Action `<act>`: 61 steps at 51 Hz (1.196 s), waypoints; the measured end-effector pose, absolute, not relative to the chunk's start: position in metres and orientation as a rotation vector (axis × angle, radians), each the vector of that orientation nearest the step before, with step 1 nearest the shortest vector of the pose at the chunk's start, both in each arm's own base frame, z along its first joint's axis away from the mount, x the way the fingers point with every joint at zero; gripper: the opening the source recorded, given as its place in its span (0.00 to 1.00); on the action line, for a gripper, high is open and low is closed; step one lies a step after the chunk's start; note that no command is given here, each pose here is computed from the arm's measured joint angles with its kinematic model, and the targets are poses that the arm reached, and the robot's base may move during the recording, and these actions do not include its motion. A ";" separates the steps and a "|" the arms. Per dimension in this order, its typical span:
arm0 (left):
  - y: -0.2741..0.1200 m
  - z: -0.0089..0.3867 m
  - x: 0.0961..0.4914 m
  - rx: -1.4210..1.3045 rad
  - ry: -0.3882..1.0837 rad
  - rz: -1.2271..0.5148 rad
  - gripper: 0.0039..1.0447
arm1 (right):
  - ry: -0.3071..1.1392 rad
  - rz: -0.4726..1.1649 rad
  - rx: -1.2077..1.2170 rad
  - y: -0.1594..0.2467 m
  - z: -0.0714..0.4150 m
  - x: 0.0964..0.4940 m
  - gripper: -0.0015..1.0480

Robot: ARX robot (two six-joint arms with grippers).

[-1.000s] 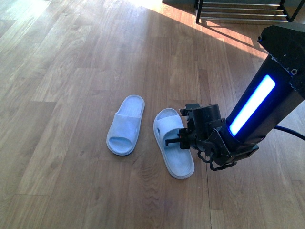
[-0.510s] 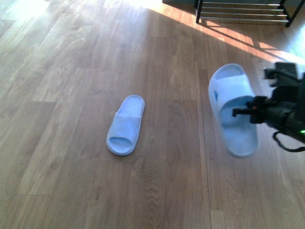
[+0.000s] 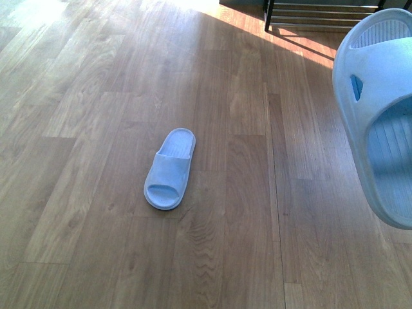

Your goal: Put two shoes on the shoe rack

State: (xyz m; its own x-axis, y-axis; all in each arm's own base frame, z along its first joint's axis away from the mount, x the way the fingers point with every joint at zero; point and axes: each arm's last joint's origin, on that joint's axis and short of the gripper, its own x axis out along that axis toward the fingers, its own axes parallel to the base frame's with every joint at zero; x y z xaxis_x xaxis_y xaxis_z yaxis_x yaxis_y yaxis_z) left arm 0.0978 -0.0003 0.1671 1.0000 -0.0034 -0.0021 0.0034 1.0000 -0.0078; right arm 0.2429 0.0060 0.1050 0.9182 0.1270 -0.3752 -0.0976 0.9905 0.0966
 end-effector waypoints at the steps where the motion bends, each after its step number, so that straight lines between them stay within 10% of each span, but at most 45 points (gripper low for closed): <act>1: 0.000 0.167 0.098 -0.008 0.002 -0.003 0.91 | 0.391 0.116 0.077 0.006 0.105 0.243 0.02; 61: 0.000 0.167 0.098 -0.008 0.002 -0.004 0.91 | 0.392 0.107 0.077 0.005 0.105 0.243 0.02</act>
State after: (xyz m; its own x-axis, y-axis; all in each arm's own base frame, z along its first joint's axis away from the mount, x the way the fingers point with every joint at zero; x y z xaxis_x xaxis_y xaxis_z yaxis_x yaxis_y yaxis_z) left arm 0.0978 -0.0004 0.1671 1.0000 -0.0042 -0.0021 0.0042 1.0000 -0.0078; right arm 0.2431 0.0047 0.1049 0.9187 0.1187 -0.3767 -0.0889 0.9914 0.0956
